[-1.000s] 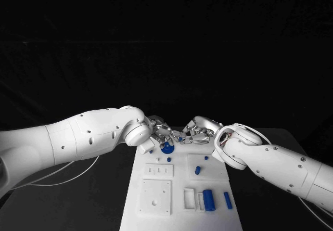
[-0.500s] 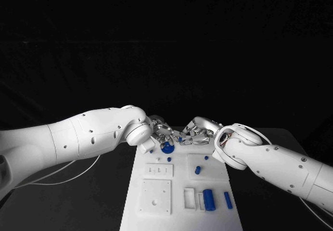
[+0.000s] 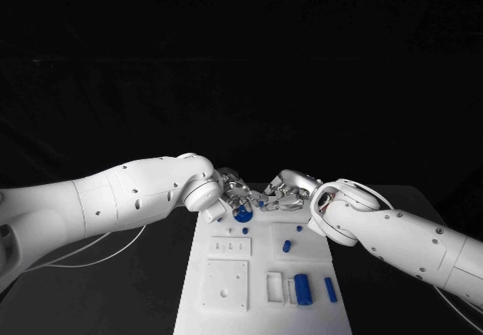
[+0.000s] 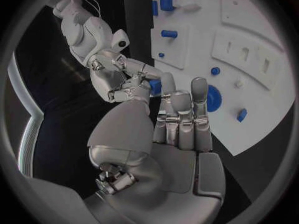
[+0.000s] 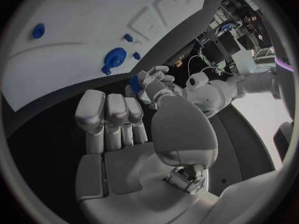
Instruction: Assemble the parts on the task board
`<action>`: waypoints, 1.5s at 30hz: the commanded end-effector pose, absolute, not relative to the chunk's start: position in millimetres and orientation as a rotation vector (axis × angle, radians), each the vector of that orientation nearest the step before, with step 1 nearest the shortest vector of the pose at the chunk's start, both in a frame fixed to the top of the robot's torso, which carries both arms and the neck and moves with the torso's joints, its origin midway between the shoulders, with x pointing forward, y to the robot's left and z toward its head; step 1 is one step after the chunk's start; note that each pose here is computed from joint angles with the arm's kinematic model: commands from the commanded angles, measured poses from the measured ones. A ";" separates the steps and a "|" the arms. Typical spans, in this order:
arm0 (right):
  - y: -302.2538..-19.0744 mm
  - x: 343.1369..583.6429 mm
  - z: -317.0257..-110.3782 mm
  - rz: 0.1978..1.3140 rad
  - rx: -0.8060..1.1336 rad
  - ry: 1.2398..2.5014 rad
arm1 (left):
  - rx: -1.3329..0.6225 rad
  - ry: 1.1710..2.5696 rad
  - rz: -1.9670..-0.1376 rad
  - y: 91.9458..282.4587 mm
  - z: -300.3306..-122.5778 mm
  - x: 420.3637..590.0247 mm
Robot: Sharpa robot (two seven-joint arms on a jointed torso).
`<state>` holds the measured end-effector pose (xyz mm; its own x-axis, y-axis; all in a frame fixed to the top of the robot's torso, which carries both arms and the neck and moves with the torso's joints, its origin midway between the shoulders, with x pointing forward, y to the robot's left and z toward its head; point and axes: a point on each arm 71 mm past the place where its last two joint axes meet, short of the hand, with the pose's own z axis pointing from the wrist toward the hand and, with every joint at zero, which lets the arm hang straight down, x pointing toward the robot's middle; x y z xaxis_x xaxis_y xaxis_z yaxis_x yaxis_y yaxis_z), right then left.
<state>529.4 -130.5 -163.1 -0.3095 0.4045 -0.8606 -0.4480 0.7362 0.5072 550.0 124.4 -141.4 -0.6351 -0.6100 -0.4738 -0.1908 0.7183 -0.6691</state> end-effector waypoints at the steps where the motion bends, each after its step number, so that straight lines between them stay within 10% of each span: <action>1: -127.2 528.4 -162.0 0.853 -0.056 1.690 | -0.566 2.230 -0.755 120.2 -143.2 548.5; 45: -140.7 532.3 -157.8 0.827 -0.008 1.648 | -0.665 2.165 -0.777 127.6 -143.4 551.5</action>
<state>531.3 -137.8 -160.8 -0.2981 0.4036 -0.8650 -0.4335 0.7501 0.4994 551.1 126.9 -144.0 -0.6149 -0.6334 -0.4698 -0.2009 0.7019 -0.6834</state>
